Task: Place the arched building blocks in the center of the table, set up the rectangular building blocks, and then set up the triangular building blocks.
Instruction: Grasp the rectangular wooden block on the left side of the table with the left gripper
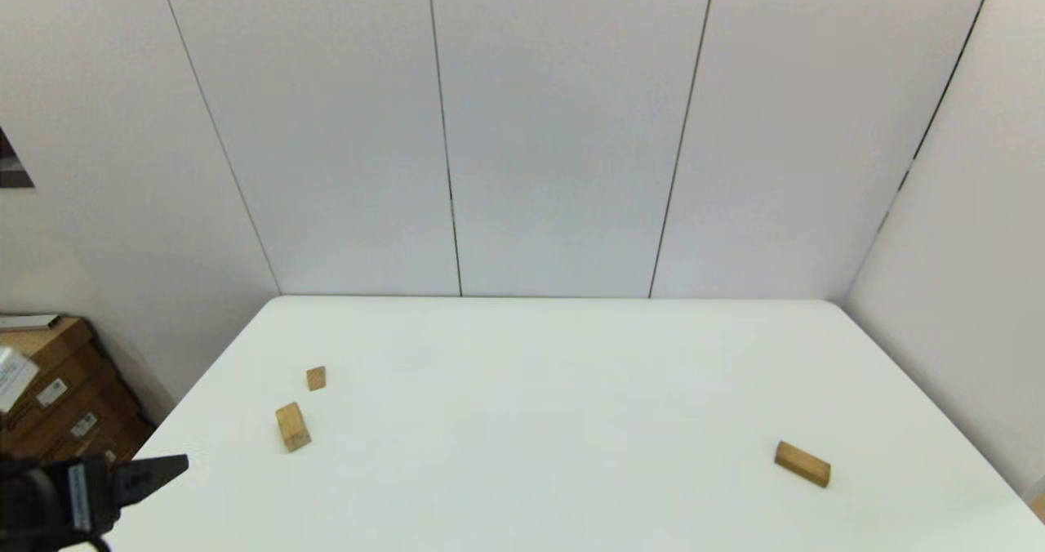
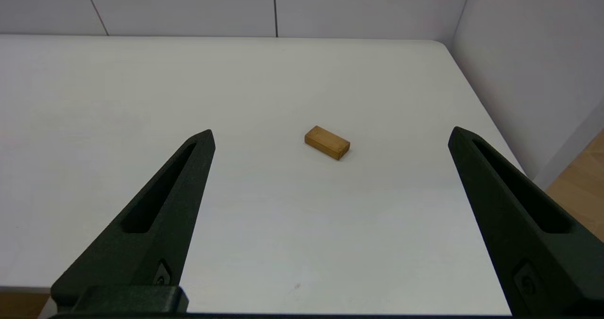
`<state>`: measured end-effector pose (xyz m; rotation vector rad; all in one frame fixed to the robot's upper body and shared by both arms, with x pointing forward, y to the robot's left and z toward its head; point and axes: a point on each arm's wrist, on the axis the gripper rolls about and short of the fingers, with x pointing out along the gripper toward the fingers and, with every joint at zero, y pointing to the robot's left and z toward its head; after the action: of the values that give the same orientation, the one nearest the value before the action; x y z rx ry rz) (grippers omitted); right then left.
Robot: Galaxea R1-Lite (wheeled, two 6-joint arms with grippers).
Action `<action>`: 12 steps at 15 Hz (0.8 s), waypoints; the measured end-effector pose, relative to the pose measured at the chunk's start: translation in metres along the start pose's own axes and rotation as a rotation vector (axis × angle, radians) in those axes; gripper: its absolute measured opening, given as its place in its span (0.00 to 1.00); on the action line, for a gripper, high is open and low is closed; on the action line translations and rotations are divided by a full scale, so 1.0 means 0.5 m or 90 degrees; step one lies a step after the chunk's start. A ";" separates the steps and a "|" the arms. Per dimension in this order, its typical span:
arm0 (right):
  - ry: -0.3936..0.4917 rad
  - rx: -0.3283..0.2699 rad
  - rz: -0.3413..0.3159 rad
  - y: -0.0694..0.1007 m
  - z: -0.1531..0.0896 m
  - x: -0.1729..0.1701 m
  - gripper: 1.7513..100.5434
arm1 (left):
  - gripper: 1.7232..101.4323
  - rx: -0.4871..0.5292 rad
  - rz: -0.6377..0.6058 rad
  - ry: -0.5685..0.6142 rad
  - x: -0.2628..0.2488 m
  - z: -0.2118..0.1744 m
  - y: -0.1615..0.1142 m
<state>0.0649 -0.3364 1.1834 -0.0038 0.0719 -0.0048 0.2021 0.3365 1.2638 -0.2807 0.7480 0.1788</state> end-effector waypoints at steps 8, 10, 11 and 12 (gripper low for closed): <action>0.000 0.000 0.000 0.000 0.000 0.000 0.97 | 0.96 -0.196 0.111 0.173 0.202 0.120 -0.052; 0.000 0.000 0.000 0.000 0.000 0.000 0.97 | 0.96 -0.212 0.121 0.202 0.244 0.129 -0.067; 0.000 0.000 0.000 0.000 0.000 0.000 0.97 | 0.96 -0.214 0.126 0.216 0.268 0.131 -0.074; 0.000 0.000 0.000 0.000 0.000 0.000 0.97 | 0.96 -0.214 0.132 0.230 0.292 0.132 -0.079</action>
<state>0.0649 -0.3364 1.1834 -0.0042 0.0719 -0.0047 0.3600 0.3287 1.2165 -0.5652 1.1069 0.4605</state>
